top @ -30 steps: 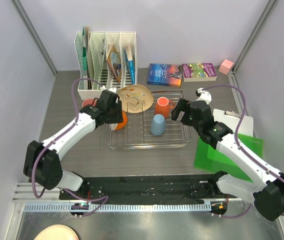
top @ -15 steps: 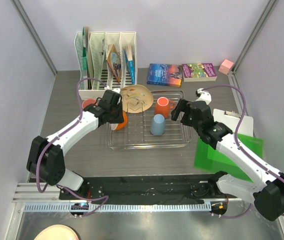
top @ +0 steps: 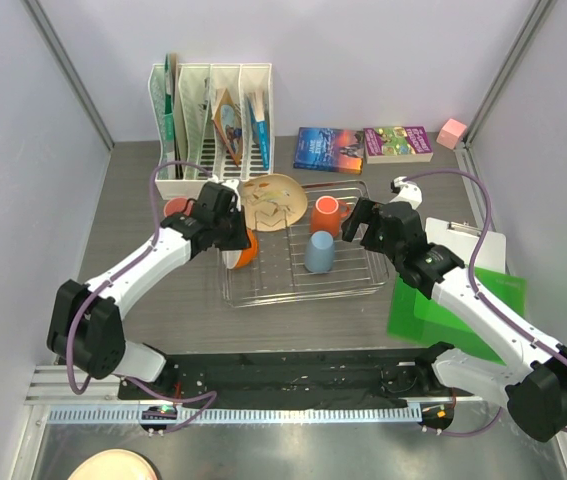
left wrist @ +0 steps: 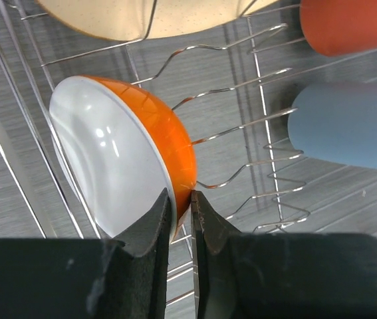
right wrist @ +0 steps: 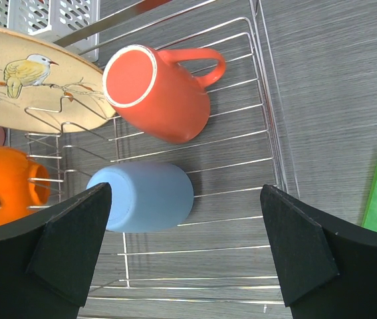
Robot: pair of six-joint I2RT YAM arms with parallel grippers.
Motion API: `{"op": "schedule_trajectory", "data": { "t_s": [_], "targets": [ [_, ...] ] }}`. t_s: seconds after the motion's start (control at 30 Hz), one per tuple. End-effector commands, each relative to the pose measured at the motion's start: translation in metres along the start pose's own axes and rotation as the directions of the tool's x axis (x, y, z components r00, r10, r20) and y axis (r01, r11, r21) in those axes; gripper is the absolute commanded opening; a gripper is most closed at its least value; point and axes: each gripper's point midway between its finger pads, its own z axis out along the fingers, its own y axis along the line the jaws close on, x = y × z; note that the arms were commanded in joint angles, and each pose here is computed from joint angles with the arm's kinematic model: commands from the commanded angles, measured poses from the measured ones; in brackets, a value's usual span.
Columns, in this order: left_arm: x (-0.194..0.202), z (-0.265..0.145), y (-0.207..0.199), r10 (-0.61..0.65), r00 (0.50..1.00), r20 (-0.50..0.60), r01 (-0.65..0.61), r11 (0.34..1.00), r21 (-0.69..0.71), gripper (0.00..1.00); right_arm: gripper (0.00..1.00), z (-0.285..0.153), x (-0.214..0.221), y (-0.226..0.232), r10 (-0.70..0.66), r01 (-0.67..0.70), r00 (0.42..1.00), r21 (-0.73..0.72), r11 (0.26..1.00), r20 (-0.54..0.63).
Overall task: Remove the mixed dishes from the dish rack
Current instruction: Pick up the bowl from the dish rack.
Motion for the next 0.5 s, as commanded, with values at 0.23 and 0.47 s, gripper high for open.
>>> {"op": "schedule_trajectory", "data": {
  "t_s": [0.23, 0.47],
  "targets": [
    [-0.013, -0.021, -0.040, -0.042, 0.997, 0.059, 0.028, 0.974, 0.223, 0.00, 0.99, 0.000, -0.010, 0.008, 0.009, -0.008, 0.999, -0.030, 1.000, 0.038],
    [-0.027, -0.026, -0.026, -0.147, 0.986, 0.079, 0.121, 0.957, 0.263, 0.00, 0.99, -0.002, -0.011, 0.005, 0.000, 0.001, 0.999, -0.022, 1.000, 0.049]
  ]
}}
